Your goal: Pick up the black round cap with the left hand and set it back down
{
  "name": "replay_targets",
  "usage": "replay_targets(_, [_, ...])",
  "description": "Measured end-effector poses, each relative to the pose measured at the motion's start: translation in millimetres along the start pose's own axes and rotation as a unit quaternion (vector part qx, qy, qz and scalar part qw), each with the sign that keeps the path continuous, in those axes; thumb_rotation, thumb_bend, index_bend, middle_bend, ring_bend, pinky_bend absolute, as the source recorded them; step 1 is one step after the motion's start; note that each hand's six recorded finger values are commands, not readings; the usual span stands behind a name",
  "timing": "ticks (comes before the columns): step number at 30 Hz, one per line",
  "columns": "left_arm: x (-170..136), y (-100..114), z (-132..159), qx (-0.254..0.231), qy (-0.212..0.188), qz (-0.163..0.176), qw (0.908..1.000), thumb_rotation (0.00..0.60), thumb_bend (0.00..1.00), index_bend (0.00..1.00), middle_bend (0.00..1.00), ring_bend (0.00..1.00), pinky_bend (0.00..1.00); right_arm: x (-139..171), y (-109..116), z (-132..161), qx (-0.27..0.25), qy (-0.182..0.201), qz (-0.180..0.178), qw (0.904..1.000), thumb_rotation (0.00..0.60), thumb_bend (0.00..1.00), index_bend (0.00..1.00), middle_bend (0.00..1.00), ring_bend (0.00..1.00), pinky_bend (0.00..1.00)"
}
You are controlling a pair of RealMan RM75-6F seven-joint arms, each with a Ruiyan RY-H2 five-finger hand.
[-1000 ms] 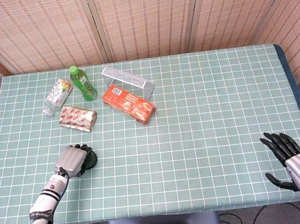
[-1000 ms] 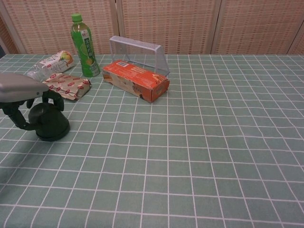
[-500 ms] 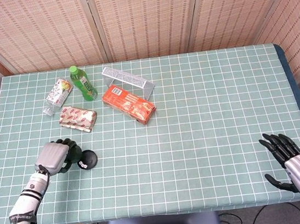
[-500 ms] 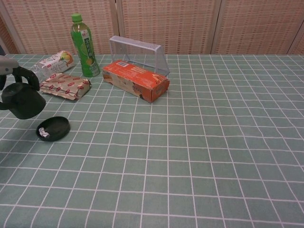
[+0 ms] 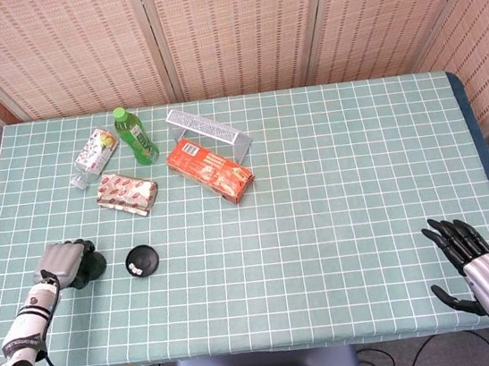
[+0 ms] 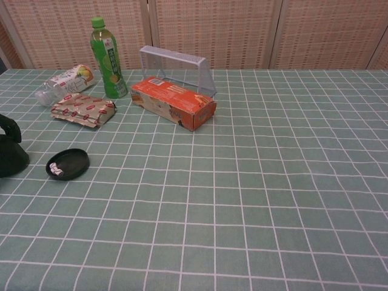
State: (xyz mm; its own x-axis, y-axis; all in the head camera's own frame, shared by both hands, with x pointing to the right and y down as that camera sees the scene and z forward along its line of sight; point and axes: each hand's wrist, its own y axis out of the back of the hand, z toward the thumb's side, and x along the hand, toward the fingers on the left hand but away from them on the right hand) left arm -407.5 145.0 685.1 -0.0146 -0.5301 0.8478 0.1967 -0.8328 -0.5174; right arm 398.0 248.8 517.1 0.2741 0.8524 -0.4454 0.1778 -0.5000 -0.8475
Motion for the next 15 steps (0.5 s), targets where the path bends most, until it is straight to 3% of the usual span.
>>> replay_targets(7, [1,-10,5,-0.031,-0.009,-0.020,0.9993,0.600,0.37,0.00,0.00,0.00,0.16,1,2,0,0.000,-0.001,-0.001,1.0000,0.600,0.22,0.00,0.00,0.00,0.00])
replay_targets(15, [-10,-3,10,-0.022,-0.019,0.004,0.9996,0.600,0.34,0.00,0.00,0.00,0.14,1,0,2,0.001,0.001,0.000,1.0000,0.600,0.22,0.00,0.00,0.00,0.00])
